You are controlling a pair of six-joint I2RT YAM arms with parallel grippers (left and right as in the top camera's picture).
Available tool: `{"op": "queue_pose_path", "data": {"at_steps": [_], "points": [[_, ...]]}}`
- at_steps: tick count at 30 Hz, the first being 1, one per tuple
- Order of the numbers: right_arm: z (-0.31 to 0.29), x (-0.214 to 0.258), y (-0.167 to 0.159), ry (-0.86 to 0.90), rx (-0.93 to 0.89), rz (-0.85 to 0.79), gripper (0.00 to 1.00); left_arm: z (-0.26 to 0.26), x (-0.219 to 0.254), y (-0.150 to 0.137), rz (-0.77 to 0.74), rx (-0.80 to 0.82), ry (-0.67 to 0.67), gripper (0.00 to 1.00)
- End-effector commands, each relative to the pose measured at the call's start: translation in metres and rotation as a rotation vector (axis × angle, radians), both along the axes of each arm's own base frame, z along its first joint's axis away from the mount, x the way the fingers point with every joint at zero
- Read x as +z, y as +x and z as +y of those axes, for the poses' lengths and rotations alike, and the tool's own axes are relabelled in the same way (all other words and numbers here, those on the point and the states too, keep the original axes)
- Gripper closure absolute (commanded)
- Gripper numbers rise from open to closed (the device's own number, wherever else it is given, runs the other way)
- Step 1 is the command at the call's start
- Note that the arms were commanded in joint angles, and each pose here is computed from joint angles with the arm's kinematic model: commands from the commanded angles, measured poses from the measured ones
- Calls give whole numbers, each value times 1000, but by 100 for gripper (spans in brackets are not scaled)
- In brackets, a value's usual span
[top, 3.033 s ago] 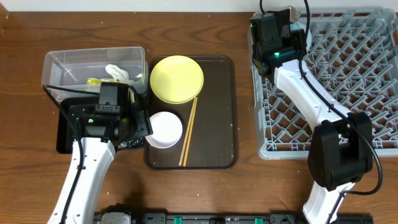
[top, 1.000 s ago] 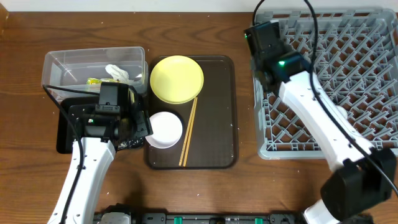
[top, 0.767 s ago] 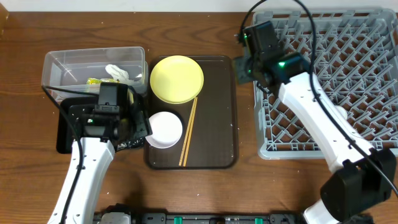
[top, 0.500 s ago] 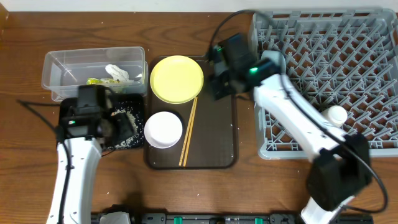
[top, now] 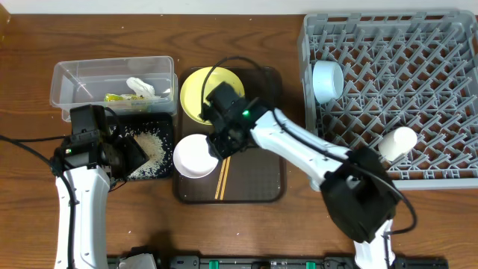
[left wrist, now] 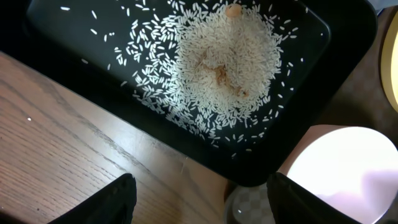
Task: Sort waste into correct bins and load items into the dishwasher rack
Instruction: 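Move right gripper to the white bowl on the brown tray and grasp it, then carry the white bowl into the back of the rack and release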
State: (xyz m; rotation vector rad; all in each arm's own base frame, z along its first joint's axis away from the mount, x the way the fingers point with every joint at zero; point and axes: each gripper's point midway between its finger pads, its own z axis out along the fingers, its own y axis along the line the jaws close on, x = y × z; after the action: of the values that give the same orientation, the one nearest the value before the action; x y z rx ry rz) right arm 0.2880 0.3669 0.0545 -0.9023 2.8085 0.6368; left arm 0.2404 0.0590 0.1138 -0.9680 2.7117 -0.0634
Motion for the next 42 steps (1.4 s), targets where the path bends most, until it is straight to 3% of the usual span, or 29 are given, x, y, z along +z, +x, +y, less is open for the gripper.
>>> {"op": "queue_pose_path", "data": {"at_steps": [1,2,7,9,15,20,26,33,42], "points": [[-1,-20,-1,-64,-54,13,79,2,1,0,0,11,3,30],[0,-22,-1,-64,-62,17,84,2,1,0,0,11,3,30],[3,-20,8,-49,-77,-23,88,2,1,0,1,11,3,30],[4,-19,10,-44,-78,-26,99,2,1,0,1,11,3,30],[-1,-3,21,-20,-104,-54,99,2,1,0,1,11,3,30],[-26,50,54,25,-159,-188,99,2,1,0,1,11,3,30],[-104,126,112,-22,-342,-448,99,2,1,0,1,11,3,30],[-250,189,179,-365,-626,-815,99,2,2,0,-2,11,4,30],[-382,246,218,-670,-921,-1079,99,2,2,1,-4,11,4,30]]}}
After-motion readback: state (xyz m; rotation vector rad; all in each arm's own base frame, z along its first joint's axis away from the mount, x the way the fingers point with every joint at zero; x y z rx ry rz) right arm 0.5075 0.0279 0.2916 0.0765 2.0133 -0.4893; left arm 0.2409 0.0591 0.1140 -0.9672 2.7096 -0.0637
